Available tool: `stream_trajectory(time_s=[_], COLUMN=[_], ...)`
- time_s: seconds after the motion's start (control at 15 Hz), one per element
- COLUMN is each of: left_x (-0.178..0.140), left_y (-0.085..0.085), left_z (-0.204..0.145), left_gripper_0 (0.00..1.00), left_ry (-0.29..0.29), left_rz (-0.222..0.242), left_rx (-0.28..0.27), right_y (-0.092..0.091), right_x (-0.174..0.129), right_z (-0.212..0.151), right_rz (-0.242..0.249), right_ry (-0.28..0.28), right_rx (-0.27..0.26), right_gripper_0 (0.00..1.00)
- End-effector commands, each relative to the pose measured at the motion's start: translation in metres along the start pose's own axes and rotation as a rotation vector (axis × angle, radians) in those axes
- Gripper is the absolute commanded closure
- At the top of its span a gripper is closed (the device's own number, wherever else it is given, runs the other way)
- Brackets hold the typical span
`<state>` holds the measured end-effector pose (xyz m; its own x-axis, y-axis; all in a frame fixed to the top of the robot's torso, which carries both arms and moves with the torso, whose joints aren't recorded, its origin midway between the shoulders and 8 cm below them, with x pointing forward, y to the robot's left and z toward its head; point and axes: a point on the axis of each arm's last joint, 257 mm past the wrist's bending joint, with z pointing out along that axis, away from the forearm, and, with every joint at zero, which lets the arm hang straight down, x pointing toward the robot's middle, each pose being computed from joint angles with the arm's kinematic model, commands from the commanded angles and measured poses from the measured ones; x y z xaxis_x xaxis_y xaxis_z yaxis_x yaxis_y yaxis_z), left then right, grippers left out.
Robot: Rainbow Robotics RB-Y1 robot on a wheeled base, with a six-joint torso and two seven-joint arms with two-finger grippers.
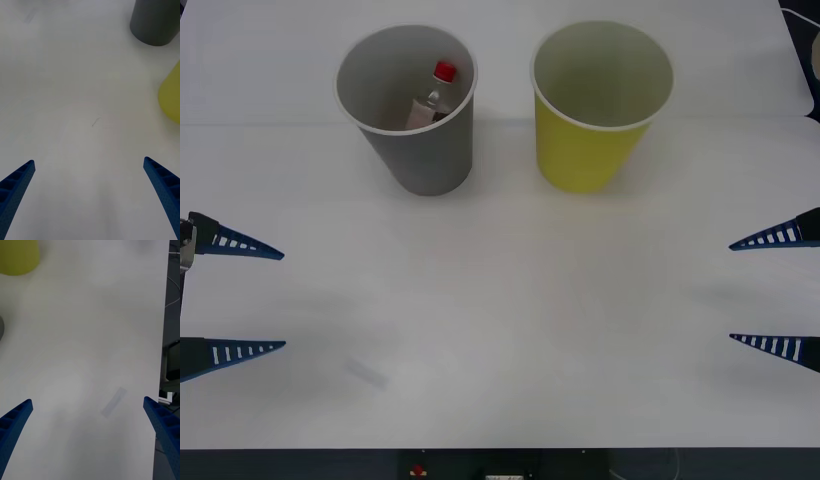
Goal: Put the can into the green bin and the plastic bottle into the gray bin
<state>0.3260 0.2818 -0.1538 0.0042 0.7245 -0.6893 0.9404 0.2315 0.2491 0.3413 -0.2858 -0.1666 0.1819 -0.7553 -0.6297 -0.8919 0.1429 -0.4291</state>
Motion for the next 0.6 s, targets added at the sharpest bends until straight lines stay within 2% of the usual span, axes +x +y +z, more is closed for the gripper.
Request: stream_trajectory(time_s=[0.07,0.6], left_x=[0.003,0.0042], left_y=[-0.0019,-0.0017], left_z=[0.0035,0.0022], left_gripper_0=[0.0,0.0], left_ry=[0.012,0.022], left_rz=[0.01,0.02], left_rx=[0.008,0.011], right_y=[0.0,0.0], right_x=[0.0,0.0], right_z=[0.0,0.0], right_rz=[0.0,0.0], right_ry=[0.0,0.0], right_rx=[0.0,0.0], right_gripper_0=[0.0,0.0])
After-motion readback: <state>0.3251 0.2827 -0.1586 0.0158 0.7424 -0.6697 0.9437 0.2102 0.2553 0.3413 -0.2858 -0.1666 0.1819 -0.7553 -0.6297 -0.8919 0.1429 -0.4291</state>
